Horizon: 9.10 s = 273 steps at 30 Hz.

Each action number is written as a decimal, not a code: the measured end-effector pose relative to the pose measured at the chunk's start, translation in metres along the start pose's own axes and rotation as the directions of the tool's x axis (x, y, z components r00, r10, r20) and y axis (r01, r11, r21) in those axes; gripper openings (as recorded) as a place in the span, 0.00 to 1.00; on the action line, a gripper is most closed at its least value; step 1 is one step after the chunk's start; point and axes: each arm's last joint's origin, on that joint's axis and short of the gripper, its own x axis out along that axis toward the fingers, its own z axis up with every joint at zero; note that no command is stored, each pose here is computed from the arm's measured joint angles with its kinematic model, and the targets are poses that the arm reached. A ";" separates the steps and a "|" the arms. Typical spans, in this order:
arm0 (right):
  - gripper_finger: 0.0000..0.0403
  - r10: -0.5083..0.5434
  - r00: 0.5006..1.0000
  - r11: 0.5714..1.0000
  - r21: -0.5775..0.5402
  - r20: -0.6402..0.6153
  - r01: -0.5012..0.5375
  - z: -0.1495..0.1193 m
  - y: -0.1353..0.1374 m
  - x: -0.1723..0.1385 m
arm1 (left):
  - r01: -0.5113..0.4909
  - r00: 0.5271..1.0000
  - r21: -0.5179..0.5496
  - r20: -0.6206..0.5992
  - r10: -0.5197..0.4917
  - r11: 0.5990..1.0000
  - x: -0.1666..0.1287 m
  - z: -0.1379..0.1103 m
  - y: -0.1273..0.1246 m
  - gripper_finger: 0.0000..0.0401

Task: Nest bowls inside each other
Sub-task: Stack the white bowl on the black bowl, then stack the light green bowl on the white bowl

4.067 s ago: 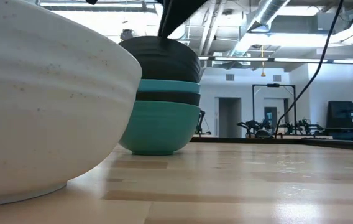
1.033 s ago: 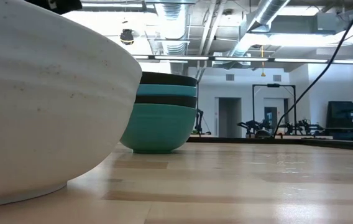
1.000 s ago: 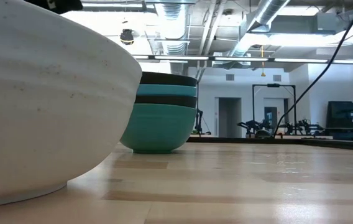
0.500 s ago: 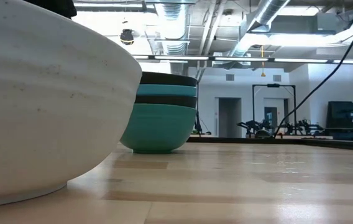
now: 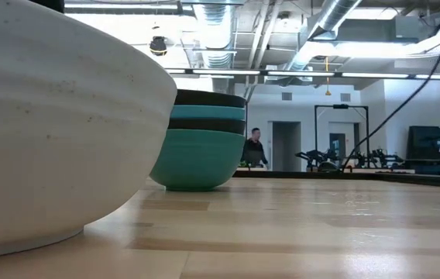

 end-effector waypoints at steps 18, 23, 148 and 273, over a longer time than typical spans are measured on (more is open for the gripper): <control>0.15 0.044 0.951 0.953 0.273 0.307 -0.132 -0.109 -0.003 0.044 | 0.083 0.992 -0.100 -0.088 -0.092 0.992 0.022 -0.018 0.009 0.23; 0.15 0.039 0.941 0.952 0.274 0.337 -0.137 -0.106 -0.004 0.045 | 0.101 0.992 -0.107 -0.063 -0.108 0.989 0.030 -0.015 0.014 0.23; 0.15 -0.348 0.884 0.869 0.460 0.312 0.180 -0.179 -0.009 0.028 | -0.240 0.944 0.152 -0.194 0.267 0.959 0.052 0.187 0.108 0.00; 0.52 0.170 0.810 0.895 0.431 -0.562 0.111 -0.247 -0.013 0.051 | 0.025 0.944 0.403 0.291 -0.154 0.915 -0.061 0.234 0.023 0.25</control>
